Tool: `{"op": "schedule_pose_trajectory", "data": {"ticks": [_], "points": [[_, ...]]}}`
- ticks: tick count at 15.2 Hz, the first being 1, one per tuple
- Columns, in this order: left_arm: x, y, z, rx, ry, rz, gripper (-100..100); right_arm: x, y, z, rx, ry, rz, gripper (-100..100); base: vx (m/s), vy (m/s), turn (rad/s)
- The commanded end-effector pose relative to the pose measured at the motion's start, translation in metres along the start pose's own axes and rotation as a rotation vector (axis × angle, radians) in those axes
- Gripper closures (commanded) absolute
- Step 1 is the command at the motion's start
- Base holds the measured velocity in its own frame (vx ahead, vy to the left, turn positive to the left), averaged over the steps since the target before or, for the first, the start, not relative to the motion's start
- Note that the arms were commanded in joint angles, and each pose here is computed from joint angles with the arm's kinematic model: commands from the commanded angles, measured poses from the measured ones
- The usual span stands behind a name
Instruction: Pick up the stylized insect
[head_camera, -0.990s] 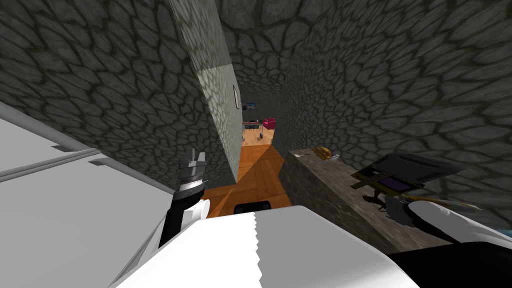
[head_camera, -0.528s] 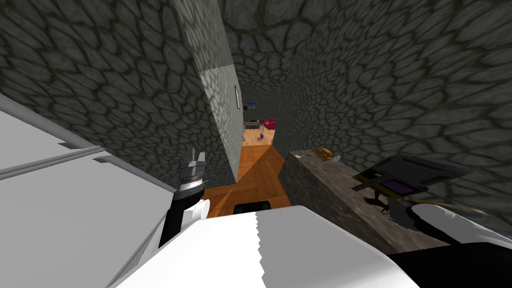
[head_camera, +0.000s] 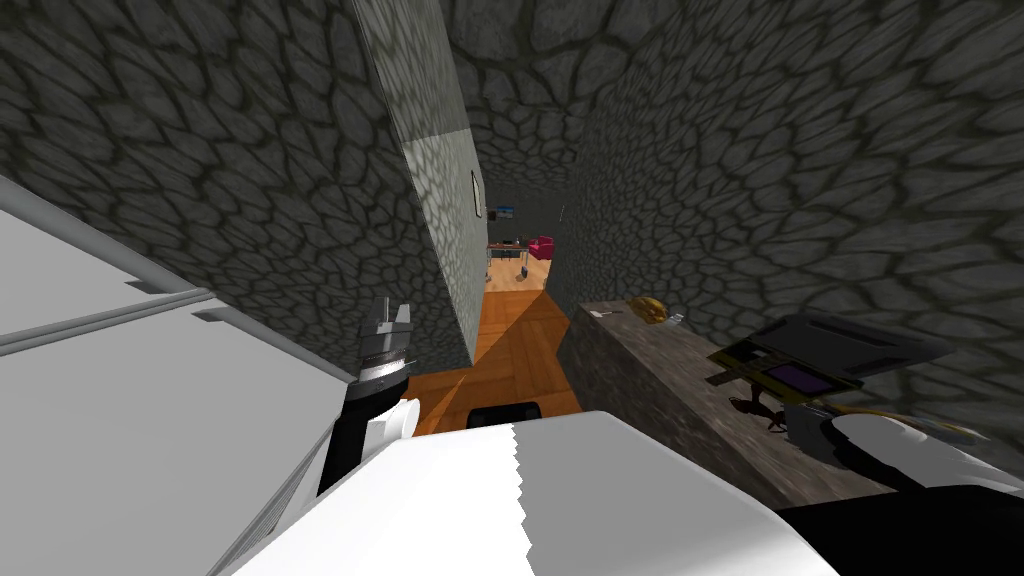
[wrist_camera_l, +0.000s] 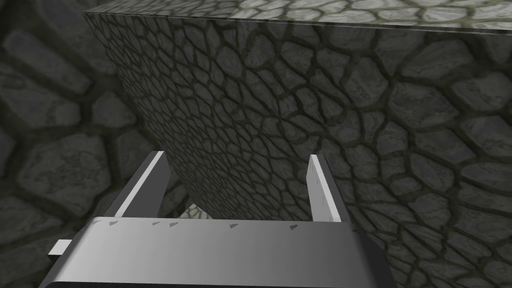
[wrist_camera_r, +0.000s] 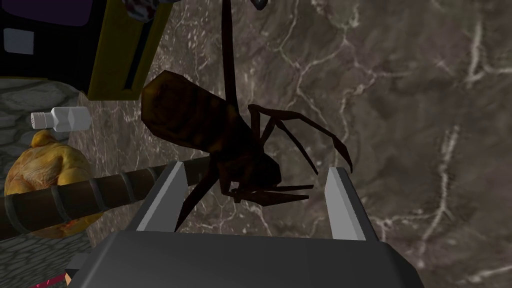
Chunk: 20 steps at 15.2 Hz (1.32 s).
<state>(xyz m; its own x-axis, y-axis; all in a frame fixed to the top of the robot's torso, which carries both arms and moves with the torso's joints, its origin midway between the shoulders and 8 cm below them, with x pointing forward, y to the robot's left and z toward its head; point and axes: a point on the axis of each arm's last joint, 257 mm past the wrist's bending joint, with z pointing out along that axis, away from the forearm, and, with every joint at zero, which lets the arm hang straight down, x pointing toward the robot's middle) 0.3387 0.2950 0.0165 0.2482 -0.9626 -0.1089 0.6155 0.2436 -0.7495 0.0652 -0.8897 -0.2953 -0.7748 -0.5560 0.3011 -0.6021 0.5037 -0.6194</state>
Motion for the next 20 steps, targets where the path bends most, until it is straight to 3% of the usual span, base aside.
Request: {"op": "schedule_pose_trajectory", "data": {"ticks": [1,20], "points": [[0.0,0.0,0.0,0.0,0.0,0.0,0,0.0,0.0,0.0,0.0,0.0,0.0,100,0.002,-0.004,0.025],[0.0,0.0,0.0,0.0,0.0,0.0,0,-0.022,-0.02,-0.004,0.006,-0.037,-0.016,100,0.001,0.013,-0.027]]}}
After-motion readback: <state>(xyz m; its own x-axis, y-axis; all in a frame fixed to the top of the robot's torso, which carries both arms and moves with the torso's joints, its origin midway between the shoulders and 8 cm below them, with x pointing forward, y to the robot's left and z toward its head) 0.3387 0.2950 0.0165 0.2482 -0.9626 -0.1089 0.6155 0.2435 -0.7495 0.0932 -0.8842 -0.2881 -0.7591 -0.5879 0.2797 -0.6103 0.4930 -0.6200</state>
